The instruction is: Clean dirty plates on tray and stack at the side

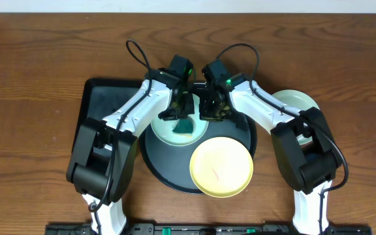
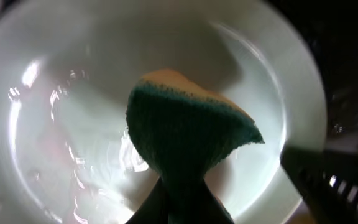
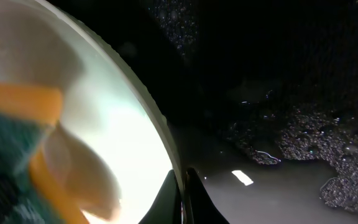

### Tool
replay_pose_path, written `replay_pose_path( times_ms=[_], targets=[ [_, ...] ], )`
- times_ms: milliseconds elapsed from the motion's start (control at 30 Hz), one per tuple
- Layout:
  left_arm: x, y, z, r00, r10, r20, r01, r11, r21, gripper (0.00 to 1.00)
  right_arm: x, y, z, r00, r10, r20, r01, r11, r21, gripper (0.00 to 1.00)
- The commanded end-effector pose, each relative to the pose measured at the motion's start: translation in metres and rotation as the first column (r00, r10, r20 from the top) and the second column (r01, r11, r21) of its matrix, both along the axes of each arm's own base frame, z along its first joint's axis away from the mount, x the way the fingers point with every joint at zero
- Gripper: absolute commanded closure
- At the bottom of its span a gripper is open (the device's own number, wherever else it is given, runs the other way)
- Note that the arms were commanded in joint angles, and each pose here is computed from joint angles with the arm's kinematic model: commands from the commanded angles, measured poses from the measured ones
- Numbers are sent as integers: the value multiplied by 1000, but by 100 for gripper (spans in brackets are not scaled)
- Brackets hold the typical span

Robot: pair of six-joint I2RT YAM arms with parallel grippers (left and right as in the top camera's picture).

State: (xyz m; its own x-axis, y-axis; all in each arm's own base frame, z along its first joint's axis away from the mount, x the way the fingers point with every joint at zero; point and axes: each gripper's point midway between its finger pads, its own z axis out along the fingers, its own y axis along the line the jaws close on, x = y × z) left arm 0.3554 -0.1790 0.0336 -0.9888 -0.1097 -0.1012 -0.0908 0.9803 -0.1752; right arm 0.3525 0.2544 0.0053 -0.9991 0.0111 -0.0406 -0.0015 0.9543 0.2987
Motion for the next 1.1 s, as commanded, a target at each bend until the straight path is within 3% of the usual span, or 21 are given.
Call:
replay_pose_path(
  times_ms=[0, 200, 400, 533, 633, 733, 867, 967, 1067],
  targets=[
    [-1, 17, -9, 1000, -3, 16, 1, 996, 90, 93, -2, -2, -11, 1000, -1, -14, 0, 1000, -31, 99],
    [-8, 23, -24, 998, 60, -31, -55, 991, 125, 93, -2, -2, -11, 1000, -1, -13, 1, 1000, -31, 99],
    [1, 78, -17, 981, 169, 92, -192, 898, 396, 93, -2, -2, -11, 1000, 2, -13, -3, 1000, -31, 99],
    [0, 89, -13, 974, 196, 117, -228, 866, 445, 93, -2, -2, -11, 1000, 2, -12, -3, 1000, -31, 99],
    [-7, 70, -20, 982, 181, 47, -186, 915, 358, 93, -2, -2, -11, 1000, 2, -13, -3, 1000, -31, 99],
    [-16, 30, -25, 996, 60, -59, -50, 986, 160, 93, -2, -2, -11, 1000, 2, -13, -3, 1000, -31, 99],
    [-22, -20, -19, 989, -122, -83, 112, 988, -109, 93, -2, -2, -11, 1000, 2, -13, -3, 1000, -31, 99],
    [-18, -33, -16, 987, -150, -52, 140, 978, -157, 92, -2, -2, -11, 1000, 2, -13, -3, 1000, -31, 99],
    [-6, -30, -16, 990, -141, -5, 139, 982, -127, 93, -2, -2, -11, 1000, 2, -13, -3, 1000, -31, 99]
  ],
)
